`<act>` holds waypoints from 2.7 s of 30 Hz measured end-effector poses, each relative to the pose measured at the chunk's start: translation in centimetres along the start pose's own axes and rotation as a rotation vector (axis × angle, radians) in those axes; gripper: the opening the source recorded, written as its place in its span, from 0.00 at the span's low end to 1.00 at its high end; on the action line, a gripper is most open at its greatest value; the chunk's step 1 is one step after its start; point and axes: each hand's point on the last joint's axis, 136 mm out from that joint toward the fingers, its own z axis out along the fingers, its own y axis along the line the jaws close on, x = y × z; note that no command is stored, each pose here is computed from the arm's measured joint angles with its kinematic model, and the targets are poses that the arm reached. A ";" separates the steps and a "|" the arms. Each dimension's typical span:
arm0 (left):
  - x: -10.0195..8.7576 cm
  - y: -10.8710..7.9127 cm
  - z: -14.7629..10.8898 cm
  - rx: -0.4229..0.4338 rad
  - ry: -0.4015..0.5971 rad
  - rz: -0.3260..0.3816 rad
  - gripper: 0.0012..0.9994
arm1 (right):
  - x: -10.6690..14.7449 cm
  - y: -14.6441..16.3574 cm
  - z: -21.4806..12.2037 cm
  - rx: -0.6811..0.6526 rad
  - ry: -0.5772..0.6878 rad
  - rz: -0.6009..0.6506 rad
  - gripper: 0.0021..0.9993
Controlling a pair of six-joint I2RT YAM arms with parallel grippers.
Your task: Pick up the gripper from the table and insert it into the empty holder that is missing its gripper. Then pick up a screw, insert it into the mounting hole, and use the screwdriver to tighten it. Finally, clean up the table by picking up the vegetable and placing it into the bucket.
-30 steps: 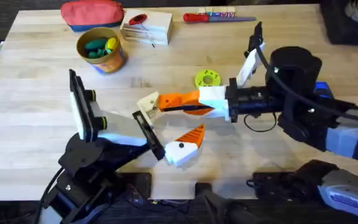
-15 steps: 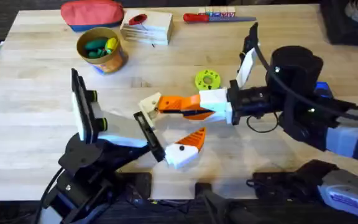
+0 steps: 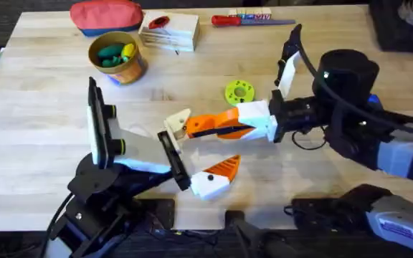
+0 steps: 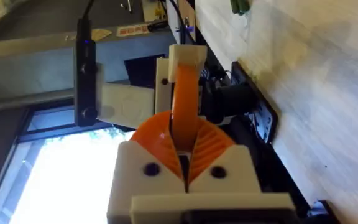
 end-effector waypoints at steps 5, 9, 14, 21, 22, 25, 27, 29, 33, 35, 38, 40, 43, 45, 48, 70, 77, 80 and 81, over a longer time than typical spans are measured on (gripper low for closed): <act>0.1 -0.4 0.0 0.022 0.005 0.000 0.99 | -0.3 -0.1 0.0 0.006 -0.015 -0.007 0.00; 0.1 -0.5 0.0 0.030 0.007 0.000 0.99 | -0.6 -0.3 0.0 0.014 -0.037 -0.010 0.00; 0.1 -0.5 0.0 0.027 0.006 -0.002 0.99 | -0.9 -0.9 0.4 0.029 -0.045 0.000 0.00; 0.2 -0.6 0.0 0.035 0.012 -0.023 0.99 | -1.0 -1.5 2.0 0.044 -0.005 0.006 0.00; 0.2 -0.6 0.0 0.034 0.011 -0.022 0.99 | -1.2 -1.5 2.2 0.044 -0.001 0.004 0.00; 0.2 -0.4 0.0 0.026 0.009 -0.022 0.99 | -1.7 -1.4 2.6 0.046 0.010 0.007 0.00; 0.1 -0.2 0.0 0.014 0.006 -0.021 0.99 | -2.2 -1.2 2.9 0.047 0.014 0.007 0.00; 0.1 0.1 0.0 0.001 0.003 -0.021 0.99 | -2.7 -1.1 3.2 0.048 0.018 0.009 0.00; 0.0 0.5 -0.1 -0.020 0.000 -0.023 0.99 | -3.8 -1.3 3.9 0.054 0.028 0.014 0.00; -0.1 0.9 -0.1 -0.047 -0.005 -0.023 0.99 | -4.3 -1.2 4.4 0.056 0.036 0.013 0.00; -0.2 1.8 -0.2 -0.092 -0.015 -0.024 0.99 | -4.9 -1.1 5.2 0.059 0.046 0.005 0.00; -0.3 2.2 -0.2 -0.116 -0.020 -0.025 0.99 | -5.2 -1.0 5.6 0.060 0.050 -0.003 0.00; -0.4 2.5 -0.3 -0.134 -0.024 -0.024 0.99 | -5.4 -1.0 5.9 0.062 0.050 -0.018 0.00; -0.4 2.6 -0.3 -0.135 -0.024 -0.024 0.99 | -5.4 -1.0 5.9 0.061 0.052 -0.025 0.00; -0.4 2.5 -0.3 -0.134 -0.024 -0.023 0.99 | -5.3 -0.9 5.8 0.057 0.061 -0.040 0.00; 0.2 -0.6 0.0 0.035 0.010 0.003 0.99 | -3.9 -0.1 5.0 -0.010 0.169 -0.102 0.70; 0.2 -0.7 0.0 0.043 0.011 0.003 0.99 | -5.3 -0.3 4.3 -0.006 0.113 -0.184 0.99; 0.2 -0.7 0.0 0.043 0.011 0.003 0.99 | -7.6 -0.4 2.9 0.007 0.028 -0.253 0.99; 0.2 -0.7 0.0 0.043 0.011 0.004 0.99 | -8.5 -0.2 2.4 0.012 -0.003 -0.279 0.99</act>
